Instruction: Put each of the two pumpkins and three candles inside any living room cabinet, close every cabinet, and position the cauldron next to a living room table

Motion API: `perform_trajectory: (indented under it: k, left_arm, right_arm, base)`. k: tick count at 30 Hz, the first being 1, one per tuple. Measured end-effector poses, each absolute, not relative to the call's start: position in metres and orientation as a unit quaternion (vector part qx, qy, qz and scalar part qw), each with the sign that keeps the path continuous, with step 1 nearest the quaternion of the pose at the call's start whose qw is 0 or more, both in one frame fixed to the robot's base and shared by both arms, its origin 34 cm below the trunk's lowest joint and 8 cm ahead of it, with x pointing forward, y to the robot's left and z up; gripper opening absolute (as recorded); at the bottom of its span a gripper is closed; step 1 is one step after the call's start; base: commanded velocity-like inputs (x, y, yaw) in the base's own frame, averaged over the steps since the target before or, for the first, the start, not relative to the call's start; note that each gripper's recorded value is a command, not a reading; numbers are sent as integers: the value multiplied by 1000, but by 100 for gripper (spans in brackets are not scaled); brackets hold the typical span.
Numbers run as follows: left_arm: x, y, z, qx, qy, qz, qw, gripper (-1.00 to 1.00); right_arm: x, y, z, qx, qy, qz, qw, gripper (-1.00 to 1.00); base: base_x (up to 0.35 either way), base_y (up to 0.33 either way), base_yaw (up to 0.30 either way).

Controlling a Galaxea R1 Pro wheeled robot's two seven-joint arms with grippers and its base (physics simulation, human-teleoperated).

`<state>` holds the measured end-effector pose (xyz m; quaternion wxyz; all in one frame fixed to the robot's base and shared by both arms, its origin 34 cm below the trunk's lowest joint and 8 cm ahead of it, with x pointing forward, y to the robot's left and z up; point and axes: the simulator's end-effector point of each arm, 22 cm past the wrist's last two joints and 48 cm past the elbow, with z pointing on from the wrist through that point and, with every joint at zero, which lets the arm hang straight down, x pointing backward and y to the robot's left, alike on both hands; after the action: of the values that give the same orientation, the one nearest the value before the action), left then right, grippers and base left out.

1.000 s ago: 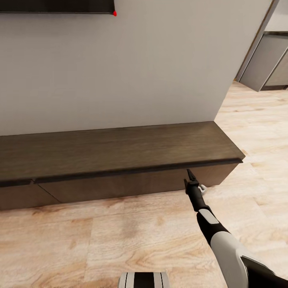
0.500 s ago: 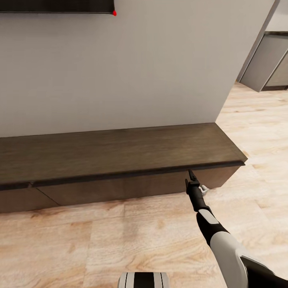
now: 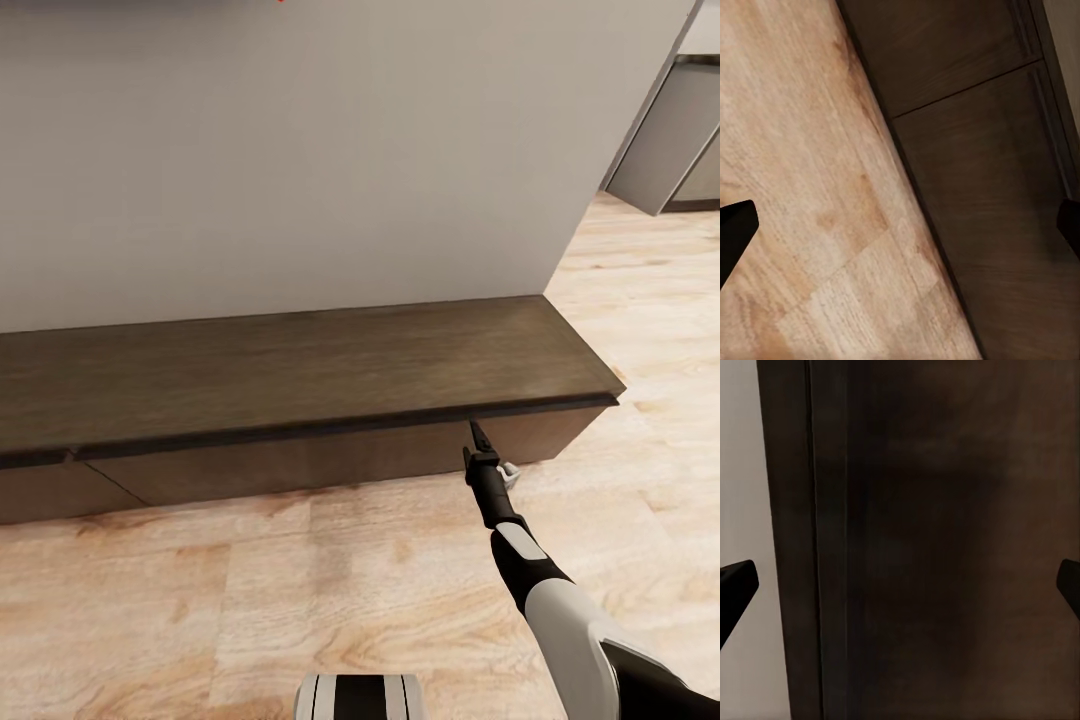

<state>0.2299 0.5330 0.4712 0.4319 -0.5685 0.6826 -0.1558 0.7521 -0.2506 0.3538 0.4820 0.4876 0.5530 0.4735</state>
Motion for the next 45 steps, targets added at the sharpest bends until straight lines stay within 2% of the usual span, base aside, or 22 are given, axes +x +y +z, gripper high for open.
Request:
perform_trajectory:
  k: [36,37,45]
  left_arm:
    - [225,533,469,-570,682,-145,434,100]
    - [225,533,469,-570,682,-145,434,100]
    - [226,534,469,-569,682,-145,435,100]
  right_arm:
    - [753,-249,354,485,555,475,481,100]
    - [753,-248,354,485,555,475,481,-100]
    - [754,-248,357,482,553,477,483,-100]
  base:
    - [49,6,0]
    - [0,0,0]
    - [0,0,0]
